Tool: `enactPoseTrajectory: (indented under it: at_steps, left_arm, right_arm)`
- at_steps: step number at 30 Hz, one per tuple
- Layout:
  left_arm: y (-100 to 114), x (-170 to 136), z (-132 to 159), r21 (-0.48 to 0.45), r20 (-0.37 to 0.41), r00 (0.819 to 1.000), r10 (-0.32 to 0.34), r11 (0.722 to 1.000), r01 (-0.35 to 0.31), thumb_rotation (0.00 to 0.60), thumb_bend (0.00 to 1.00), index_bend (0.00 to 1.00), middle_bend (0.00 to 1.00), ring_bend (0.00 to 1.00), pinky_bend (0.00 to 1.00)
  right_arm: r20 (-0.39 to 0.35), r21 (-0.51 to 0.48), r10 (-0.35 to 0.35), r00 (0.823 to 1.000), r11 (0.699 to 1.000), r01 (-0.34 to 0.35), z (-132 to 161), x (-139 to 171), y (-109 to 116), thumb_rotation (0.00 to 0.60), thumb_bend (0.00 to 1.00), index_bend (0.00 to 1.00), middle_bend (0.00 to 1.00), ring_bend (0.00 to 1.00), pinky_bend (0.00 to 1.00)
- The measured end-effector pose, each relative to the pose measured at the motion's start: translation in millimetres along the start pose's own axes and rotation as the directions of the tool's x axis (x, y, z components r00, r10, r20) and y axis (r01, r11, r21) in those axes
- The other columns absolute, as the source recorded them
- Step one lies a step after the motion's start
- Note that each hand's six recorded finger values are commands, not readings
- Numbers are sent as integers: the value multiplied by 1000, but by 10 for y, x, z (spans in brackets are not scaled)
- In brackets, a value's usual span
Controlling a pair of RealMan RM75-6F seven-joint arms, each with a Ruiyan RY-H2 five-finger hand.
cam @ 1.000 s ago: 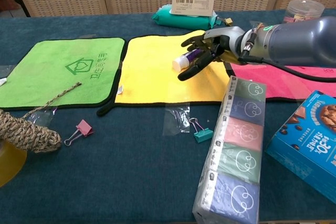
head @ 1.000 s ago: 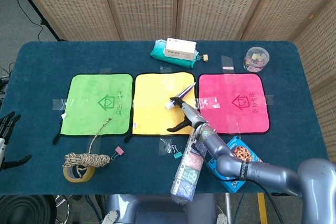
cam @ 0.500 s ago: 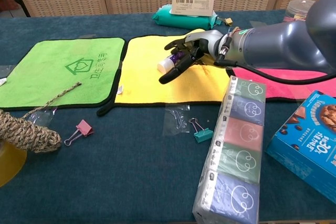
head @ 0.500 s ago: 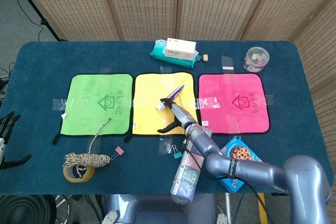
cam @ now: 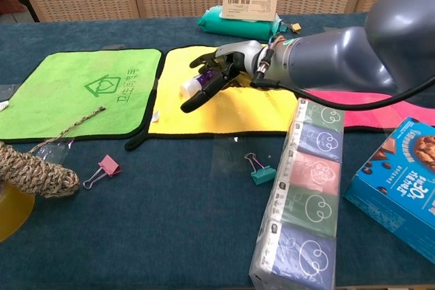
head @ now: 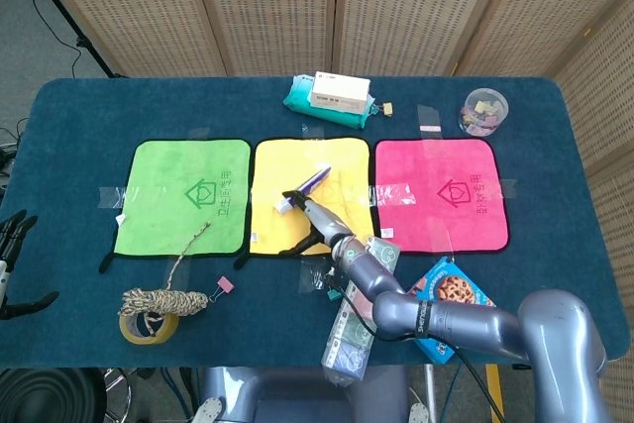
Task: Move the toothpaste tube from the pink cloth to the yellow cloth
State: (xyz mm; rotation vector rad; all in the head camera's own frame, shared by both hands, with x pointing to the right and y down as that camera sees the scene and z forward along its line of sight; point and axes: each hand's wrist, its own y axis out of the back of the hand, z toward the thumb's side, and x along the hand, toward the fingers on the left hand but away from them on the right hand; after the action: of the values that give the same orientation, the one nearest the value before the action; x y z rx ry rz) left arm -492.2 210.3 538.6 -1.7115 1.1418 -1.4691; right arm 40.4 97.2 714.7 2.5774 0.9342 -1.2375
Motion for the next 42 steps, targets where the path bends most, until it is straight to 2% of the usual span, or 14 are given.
enactPoseTrajectory:
  at_steps: [8, 17, 23, 26, 28, 32, 35, 38, 41, 42]
  left_arm:
    - [8, -5, -6, -3, -1, 1000, 1, 1000, -1, 600, 0, 0, 0, 0, 0]
    - [27, -16, -16, -9, -1, 1000, 5, 1000, -5, 600, 0, 0, 0, 0, 0]
    - [10, -19, -9, -9, 1, 1000, -2, 1000, 2, 600, 0, 0, 0, 0, 0]
    - [-4, -17, -4, -7, 1, 1000, -6, 1000, 6, 600, 0, 0, 0, 0, 0]
    - [-19, -13, 3, -3, 1, 1000, -9, 1000, 9, 600, 0, 0, 0, 0, 0]
    - [-41, -4, 20, 9, 2, 1000, -11, 1000, 11, 600, 0, 0, 0, 0, 0]
    - [-55, 0, 37, 21, 3, 1000, -5, 1000, 5, 600, 0, 0, 0, 0, 0]
    - [-62, 1, 49, 28, 2, 1000, 4, 1000, -4, 600, 0, 0, 0, 0, 0]
    - [-62, -4, 55, 32, 2, 1000, 14, 999, -14, 600, 0, 0, 0, 0, 0]
    - [-60, -5, 59, 31, 3, 1000, 16, 999, -16, 600, 0, 0, 0, 0, 0]
  right_arm:
    - [-20, 7, 14, 1000, 1000, -14, 124, -29, -83, 600, 0, 0, 0, 0, 0]
    - [-23, 34, -18, 1000, 999, 19, 126, 98, 94, 600, 0, 0, 0, 0, 0]
    - [-38, 93, -64, 997, 993, 67, 130, 345, 375, 600, 0, 0, 0, 0, 0]
    - [-51, 159, -117, 992, 980, 124, 84, 525, 609, 600, 0, 0, 0, 0, 0]
    - [-61, 222, -166, 984, 959, 175, 15, 673, 796, 600, 0, 0, 0, 0, 0]
    - [-82, 366, -259, 962, 890, 271, -182, 956, 1113, 600, 0, 0, 0, 0, 0]
    - [-104, 484, -329, 939, 808, 337, -379, 1192, 1320, 600, 0, 0, 0, 0, 0]
    - [-131, 583, -384, 914, 716, 384, -603, 1455, 1474, 600, 0, 0, 0, 0, 0]
    - [-165, 668, -436, 885, 611, 425, -858, 1755, 1604, 600, 0, 0, 0, 0, 0]
    - [-178, 697, -458, 871, 566, 441, -983, 1897, 1654, 600, 0, 0, 0, 0, 0]
